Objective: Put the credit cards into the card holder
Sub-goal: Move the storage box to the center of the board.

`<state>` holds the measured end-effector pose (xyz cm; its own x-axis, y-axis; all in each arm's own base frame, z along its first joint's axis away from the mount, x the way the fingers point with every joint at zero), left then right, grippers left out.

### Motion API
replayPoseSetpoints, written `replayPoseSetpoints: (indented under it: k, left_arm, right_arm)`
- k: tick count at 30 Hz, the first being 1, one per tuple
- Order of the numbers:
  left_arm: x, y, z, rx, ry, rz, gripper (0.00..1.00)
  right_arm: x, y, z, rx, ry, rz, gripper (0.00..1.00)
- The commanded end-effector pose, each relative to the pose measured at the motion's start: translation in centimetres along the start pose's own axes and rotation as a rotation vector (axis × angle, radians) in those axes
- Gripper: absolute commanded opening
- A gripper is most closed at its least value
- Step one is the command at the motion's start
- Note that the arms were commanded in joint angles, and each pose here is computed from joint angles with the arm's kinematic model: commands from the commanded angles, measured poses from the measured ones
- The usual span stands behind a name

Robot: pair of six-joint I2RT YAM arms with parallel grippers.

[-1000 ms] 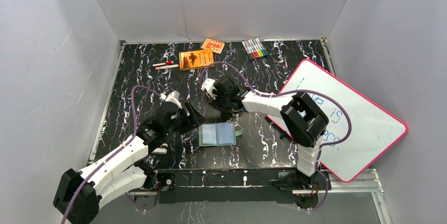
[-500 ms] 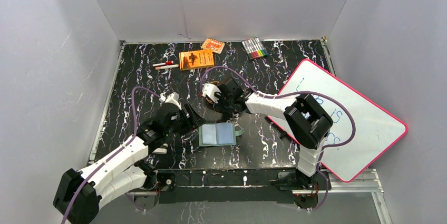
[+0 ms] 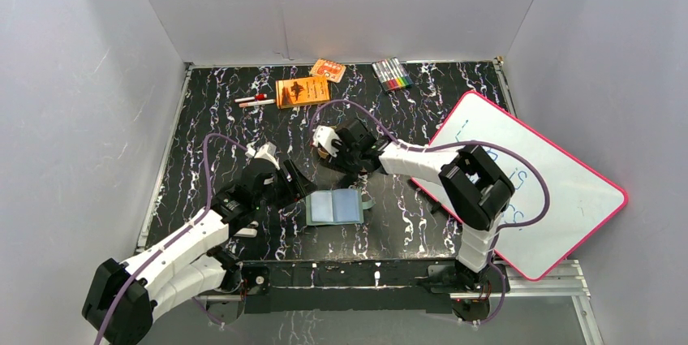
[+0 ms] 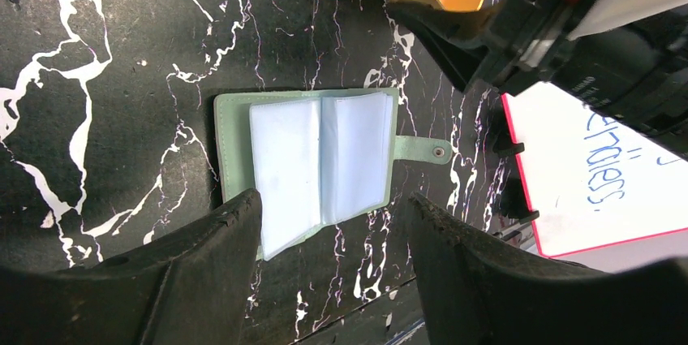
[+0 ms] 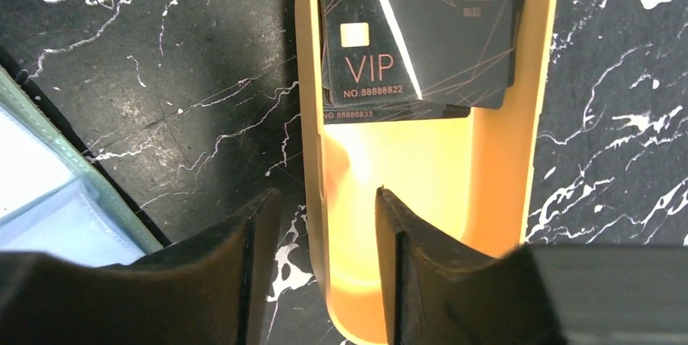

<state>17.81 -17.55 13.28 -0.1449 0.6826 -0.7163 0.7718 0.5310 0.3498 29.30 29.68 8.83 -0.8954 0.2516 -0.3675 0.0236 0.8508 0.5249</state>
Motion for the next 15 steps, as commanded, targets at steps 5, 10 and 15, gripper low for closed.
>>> replayPoseSetpoints:
  k: [5,10,15]
  left_arm:
    - [0.1,0.2,-0.5,-0.016,-0.004,0.008,0.64]
    - [0.1,0.4,-0.5,-0.027,0.006,0.015,0.64]
    - [-1.1,0.9,-0.6,-0.029,-0.037,0.053,0.64]
  right_arm:
    - [-4.2,7.8,-8.1,-0.323,-0.130,0.276,0.78]
    - [-5.2,9.4,-9.3,-0.358,-0.143,0.725,0.75]
    - [-4.1,8.7,-6.9,-0.276,-0.110,1.129,0.71]
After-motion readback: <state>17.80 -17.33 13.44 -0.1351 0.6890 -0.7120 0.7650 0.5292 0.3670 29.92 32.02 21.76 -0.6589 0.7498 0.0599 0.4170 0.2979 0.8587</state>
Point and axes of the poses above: each gripper's point midway between its finger pads, its own z axis out along the fingers, its own x axis along the line the jaws close on, y = z × x, the point moved 5 cm from there along -z, back along the fingers, and after that the axes turned 7 degrees about -z, right-handed, at the moved point
